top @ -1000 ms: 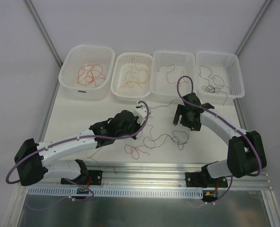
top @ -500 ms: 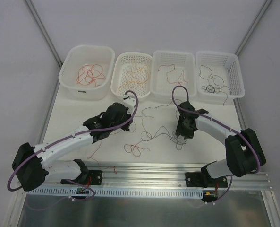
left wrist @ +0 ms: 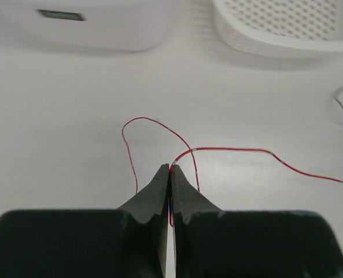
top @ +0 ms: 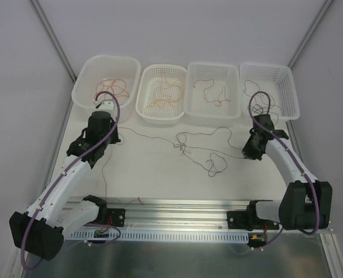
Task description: Untangle the cables
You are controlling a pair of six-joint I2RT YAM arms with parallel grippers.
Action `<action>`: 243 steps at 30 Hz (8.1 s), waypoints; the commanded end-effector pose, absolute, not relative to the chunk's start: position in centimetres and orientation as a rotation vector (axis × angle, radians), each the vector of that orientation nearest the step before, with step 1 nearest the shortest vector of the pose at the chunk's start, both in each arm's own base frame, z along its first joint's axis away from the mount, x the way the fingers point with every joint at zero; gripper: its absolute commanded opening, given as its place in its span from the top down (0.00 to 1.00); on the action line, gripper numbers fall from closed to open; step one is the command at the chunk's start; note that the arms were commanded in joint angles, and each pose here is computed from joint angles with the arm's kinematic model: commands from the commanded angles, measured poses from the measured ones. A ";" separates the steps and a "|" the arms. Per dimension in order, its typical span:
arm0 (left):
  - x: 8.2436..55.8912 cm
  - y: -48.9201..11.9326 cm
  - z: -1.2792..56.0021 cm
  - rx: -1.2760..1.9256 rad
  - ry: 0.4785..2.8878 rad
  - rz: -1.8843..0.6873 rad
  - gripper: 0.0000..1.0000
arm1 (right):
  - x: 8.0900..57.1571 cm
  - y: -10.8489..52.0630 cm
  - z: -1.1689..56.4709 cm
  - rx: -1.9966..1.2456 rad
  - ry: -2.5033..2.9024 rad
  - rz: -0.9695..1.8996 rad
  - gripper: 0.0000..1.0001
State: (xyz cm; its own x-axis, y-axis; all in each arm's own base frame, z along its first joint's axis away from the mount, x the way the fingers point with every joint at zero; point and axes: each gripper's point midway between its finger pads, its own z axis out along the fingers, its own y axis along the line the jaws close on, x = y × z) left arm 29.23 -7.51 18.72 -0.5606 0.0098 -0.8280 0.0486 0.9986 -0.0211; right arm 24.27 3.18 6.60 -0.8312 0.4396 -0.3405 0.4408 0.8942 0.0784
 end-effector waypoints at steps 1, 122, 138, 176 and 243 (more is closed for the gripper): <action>28.4 -1.7 19.9 -0.189 2.168 0.081 1.00 | 26.7 -0.7 14.3 0.717 2.505 0.012 0.99; 27.9 -27.4 8.8 -0.013 2.389 -0.422 0.22 | 23.7 27.5 4.6 -0.816 2.638 0.797 0.99; 25.8 -27.1 4.2 -0.038 2.509 -0.368 0.48 | 23.4 28.1 5.1 -0.742 2.646 0.873 0.99; 24.5 6.8 12.0 -0.776 2.312 0.362 1.00 | 27.7 1.8 30.7 0.577 2.000 0.644 0.99; 24.0 -7.1 13.5 -0.094 2.313 -0.411 0.04 | 29.5 -5.6 4.2 0.619 2.656 0.175 0.03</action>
